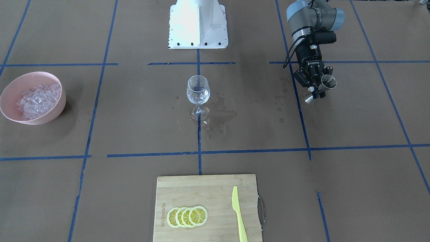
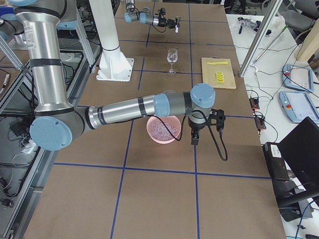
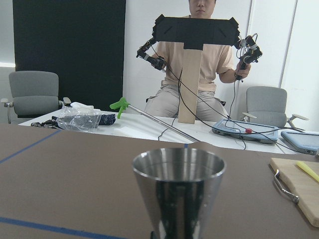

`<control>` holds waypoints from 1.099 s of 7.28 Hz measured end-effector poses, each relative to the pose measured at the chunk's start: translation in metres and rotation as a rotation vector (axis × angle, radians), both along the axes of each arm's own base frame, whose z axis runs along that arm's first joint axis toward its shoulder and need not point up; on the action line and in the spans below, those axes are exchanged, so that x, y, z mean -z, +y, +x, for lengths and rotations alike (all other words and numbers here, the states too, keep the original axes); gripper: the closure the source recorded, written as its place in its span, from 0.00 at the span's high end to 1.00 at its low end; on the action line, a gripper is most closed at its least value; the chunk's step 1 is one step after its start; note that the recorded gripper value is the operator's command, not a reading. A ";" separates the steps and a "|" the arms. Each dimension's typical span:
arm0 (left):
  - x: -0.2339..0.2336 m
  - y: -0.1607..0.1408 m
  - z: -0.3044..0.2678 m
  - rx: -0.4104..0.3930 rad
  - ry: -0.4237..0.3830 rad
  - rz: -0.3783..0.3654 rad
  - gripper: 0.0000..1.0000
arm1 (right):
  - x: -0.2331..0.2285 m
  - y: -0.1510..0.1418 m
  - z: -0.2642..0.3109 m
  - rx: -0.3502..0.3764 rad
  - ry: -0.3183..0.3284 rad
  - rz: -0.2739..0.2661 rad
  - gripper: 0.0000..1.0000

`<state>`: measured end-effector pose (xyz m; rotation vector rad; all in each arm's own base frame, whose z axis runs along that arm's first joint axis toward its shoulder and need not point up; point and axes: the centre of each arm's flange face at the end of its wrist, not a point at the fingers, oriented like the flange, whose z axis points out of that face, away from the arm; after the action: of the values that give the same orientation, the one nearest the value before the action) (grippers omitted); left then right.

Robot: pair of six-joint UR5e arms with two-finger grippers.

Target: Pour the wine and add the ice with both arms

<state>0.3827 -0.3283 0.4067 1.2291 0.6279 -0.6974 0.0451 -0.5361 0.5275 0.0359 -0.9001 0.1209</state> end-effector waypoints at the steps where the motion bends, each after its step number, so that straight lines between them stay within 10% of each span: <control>1: 0.020 -0.009 -0.003 0.006 0.015 0.009 0.00 | 0.001 0.000 -0.001 0.002 -0.003 0.001 1.00; 8: 0.101 -0.028 0.002 -0.107 -0.128 0.090 0.00 | 0.085 0.021 -0.065 -0.030 -0.015 -0.010 1.00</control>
<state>0.3851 -0.3563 0.3059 1.3025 0.6195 -0.5014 -0.0199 -0.5147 0.4421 0.0396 -0.9140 0.1534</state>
